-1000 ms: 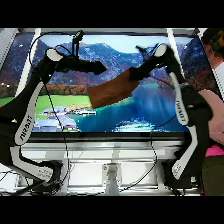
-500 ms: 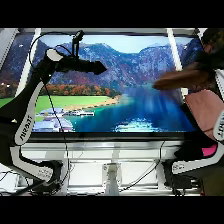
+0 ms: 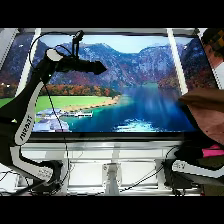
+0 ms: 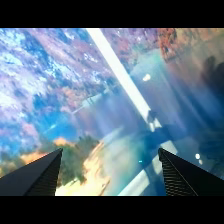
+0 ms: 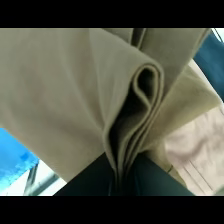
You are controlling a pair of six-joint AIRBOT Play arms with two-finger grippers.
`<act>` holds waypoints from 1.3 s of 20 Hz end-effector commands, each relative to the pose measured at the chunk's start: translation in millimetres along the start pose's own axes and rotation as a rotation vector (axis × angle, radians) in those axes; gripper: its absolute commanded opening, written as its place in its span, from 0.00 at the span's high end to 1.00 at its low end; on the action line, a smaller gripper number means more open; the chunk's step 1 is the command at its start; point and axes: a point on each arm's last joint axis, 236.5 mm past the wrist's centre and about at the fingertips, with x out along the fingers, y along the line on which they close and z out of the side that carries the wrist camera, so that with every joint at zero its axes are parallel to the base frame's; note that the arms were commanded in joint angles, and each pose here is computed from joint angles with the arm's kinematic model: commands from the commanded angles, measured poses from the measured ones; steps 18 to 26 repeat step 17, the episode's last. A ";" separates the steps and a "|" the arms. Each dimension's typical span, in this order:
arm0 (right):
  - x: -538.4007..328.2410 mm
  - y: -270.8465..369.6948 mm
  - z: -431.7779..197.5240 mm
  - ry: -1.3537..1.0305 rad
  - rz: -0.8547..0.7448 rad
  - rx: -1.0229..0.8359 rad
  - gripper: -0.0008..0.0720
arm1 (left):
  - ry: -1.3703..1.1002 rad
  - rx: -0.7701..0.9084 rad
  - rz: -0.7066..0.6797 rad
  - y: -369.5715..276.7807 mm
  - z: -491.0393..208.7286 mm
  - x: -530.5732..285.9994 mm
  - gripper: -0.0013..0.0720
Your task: Fold the clothes and pants, and hang the long-sleeved shirts on hangers.
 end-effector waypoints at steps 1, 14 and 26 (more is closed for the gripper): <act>14.5 -28.7 -29.6 0.081 -0.067 0.050 0.97 | 0.000 -0.002 0.001 0.9 -0.2 0.1 0.03; 21.6 -31.9 5.8 -0.063 -0.042 0.067 0.05 | 0.000 -0.002 0.001 0.9 -0.2 0.1 0.03; 20.6 -28.5 16.9 -0.110 -0.026 0.065 0.16 | 0.000 -0.001 0.001 0.9 -0.2 0.1 0.03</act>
